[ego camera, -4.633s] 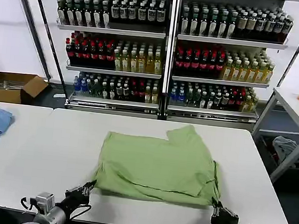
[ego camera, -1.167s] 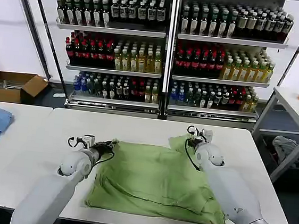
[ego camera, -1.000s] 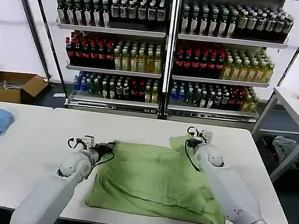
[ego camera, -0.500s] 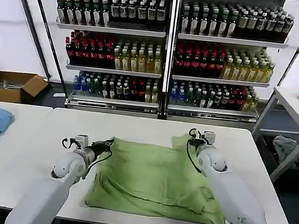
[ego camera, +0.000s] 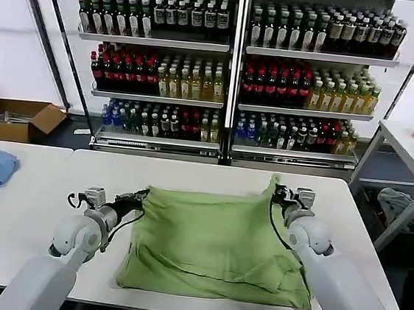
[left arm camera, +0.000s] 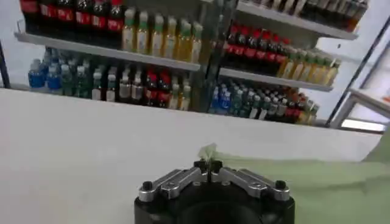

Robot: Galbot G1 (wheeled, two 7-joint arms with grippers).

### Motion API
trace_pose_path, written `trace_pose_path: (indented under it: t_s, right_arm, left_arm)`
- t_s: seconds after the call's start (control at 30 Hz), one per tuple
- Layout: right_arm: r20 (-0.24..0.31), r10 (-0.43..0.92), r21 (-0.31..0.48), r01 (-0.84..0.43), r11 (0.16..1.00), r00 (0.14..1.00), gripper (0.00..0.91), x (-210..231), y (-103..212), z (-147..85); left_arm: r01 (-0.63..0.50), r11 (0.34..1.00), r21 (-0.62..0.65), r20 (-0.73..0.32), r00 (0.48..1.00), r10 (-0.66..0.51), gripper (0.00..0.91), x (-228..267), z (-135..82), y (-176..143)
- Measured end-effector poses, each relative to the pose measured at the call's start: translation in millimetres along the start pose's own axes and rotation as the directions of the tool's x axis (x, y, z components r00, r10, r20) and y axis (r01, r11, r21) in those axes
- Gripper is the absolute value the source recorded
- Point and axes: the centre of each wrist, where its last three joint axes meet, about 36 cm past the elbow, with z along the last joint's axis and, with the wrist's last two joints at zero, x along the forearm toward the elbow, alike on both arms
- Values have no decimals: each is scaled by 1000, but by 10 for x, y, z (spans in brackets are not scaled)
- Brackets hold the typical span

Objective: Fold and organize the clothes.

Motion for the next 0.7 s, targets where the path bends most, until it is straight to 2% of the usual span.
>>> trace_pose_path:
  t_s: [0.4, 0.7]
  right_arm:
    - [15, -14, 3, 14, 1000, 1000, 0, 882, -138, 178]
    - [-29, 5, -2, -5, 1000, 1000, 0, 1417, -179, 418]
  left_arm:
    - [-53, 997, -51, 5, 999, 53, 20, 509, 130, -149]
    - [-92, 991, -97, -35, 995, 89, 20, 794, 354, -319]
